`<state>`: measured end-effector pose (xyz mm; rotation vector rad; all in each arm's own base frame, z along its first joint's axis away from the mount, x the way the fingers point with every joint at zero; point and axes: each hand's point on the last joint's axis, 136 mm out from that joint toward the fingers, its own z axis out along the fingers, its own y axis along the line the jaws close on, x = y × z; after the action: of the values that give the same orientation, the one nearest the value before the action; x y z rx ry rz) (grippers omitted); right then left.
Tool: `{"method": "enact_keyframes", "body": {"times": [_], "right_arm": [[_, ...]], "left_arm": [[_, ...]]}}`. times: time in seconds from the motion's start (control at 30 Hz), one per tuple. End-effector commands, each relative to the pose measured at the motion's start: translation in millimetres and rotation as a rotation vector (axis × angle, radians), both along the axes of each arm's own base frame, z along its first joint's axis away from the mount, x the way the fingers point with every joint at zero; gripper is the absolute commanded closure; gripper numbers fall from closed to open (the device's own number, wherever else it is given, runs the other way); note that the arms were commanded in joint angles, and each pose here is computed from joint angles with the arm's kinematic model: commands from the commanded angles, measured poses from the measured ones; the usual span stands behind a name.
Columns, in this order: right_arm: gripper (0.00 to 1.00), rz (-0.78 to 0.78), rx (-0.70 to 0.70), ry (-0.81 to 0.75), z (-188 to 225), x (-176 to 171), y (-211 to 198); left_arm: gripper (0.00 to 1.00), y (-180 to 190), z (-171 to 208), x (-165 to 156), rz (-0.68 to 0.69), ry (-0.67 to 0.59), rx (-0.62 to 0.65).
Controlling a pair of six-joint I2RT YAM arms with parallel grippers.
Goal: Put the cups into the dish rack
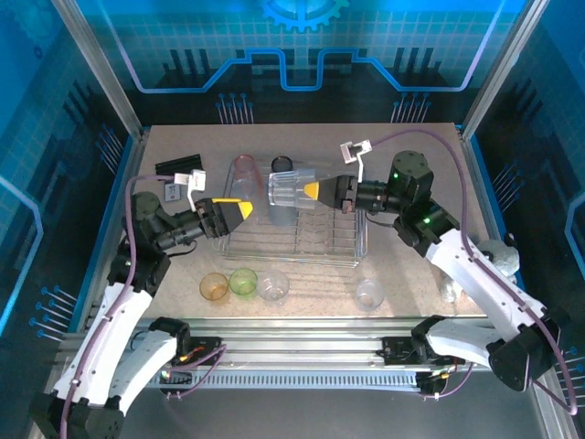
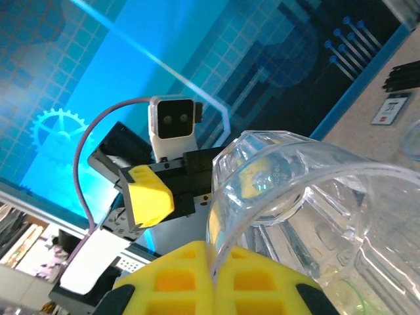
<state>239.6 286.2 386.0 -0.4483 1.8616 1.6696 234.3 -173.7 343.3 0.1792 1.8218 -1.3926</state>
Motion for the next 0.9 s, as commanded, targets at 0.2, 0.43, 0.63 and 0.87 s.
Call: {"method": "enact_keyframes", "body": {"times": [0.2, 0.43, 0.63, 0.87], "right_arm": [[1.00, 0.162, 0.071, -0.061, 29.7, -20.5, 31.4], [1.00, 0.230, 0.095, -0.028, 27.7, -24.6, 45.6], [1.00, 0.236, 0.062, 0.024, 13.4, -18.4, 54.2], [1.00, 0.230, 0.017, 0.094, -7.9, -11.4, 62.0]], "left_arm": [[0.01, -20.0, 11.6, -10.9, -0.116, -0.051, -0.001], [0.01, -21.1, 10.2, -6.9, -0.113, -0.034, 0.000], [0.04, -24.0, 4.2, -3.7, -0.133, 0.010, 0.006], [0.22, -24.7, 3.3, -3.1, -0.138, 0.006, 0.009]]}}
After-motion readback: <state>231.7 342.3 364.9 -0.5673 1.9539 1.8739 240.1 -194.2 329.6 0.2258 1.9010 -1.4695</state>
